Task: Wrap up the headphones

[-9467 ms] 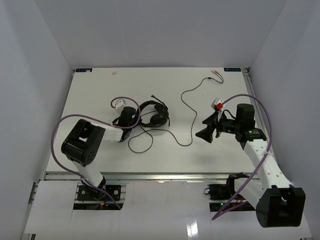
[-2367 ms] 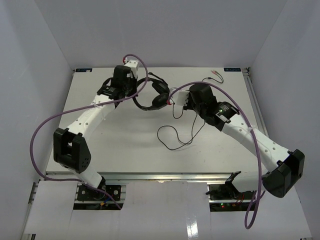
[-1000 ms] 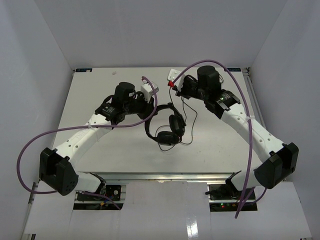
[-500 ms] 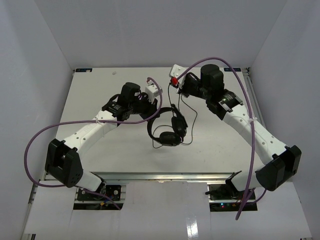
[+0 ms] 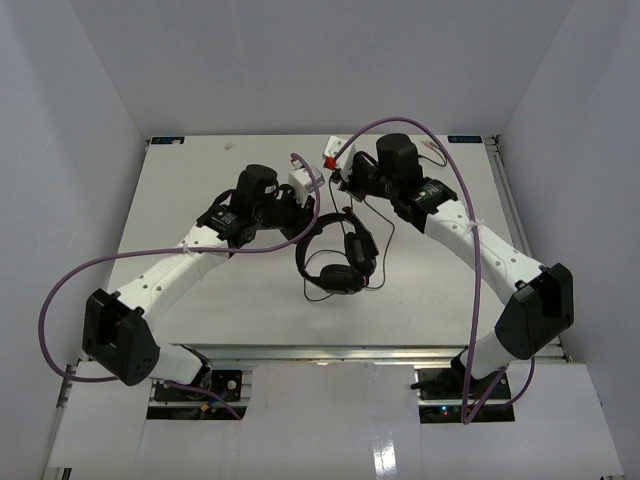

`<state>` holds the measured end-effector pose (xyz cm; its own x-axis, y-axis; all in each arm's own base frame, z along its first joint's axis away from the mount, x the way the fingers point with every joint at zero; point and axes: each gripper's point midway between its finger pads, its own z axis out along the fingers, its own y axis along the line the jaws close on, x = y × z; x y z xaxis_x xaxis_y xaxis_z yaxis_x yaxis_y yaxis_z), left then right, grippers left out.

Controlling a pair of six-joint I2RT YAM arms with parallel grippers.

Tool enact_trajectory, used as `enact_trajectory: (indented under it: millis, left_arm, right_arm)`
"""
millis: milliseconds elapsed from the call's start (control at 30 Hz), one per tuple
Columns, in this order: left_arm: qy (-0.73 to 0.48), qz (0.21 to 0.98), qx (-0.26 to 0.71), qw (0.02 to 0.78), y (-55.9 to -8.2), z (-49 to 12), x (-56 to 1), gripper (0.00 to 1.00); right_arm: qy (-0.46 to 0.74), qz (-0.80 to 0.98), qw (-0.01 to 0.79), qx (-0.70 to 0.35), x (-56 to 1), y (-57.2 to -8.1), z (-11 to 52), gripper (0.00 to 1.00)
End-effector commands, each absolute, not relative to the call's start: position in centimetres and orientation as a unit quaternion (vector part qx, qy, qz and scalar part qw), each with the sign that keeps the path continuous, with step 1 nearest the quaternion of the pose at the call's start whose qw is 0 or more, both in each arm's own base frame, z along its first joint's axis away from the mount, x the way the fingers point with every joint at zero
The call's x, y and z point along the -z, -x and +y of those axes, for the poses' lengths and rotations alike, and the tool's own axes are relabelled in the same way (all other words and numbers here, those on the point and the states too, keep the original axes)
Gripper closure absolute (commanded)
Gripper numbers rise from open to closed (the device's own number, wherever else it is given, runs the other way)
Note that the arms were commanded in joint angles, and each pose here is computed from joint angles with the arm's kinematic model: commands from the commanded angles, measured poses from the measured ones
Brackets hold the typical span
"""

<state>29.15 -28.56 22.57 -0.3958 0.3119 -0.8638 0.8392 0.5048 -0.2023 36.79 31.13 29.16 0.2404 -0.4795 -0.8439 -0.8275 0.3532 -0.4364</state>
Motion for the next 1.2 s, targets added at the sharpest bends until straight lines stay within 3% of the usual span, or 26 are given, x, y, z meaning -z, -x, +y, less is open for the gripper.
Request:
enact_trajectory:
  millis: [0,333,833,1133,1167]
  left_arm:
    - [-0.377,0.715,0.359,0.467,-27.5,-28.7,-29.4,1.00]
    - [-0.322,0.731,0.305,0.518,-28.3,-26.0,-32.5,1.00]
    - [-0.192,0.695,0.364,0.590,-31.8,-27.3,-43.5,1.00]
    - [-0.146,0.665,0.404,0.610,-33.1,-28.3,-48.5,1.00]
    - [-0.142,0.663,0.406,0.613,-33.2,-28.3,-48.9,1.00]
  right_arm:
    - [0.526,0.601,0.573,-0.184,-29.5,-36.9,31.0,0.92]
    - [0.446,0.637,0.559,-0.288,-29.2,-37.4,26.5,0.92]
    - [0.451,0.540,0.476,-0.528,-29.8,-29.0,29.1,0.83]
    - [0.408,0.468,0.445,-0.645,-34.6,-26.1,29.6,0.64]
    - [0.399,0.463,0.448,-0.652,-35.1,-26.3,29.8,0.58]
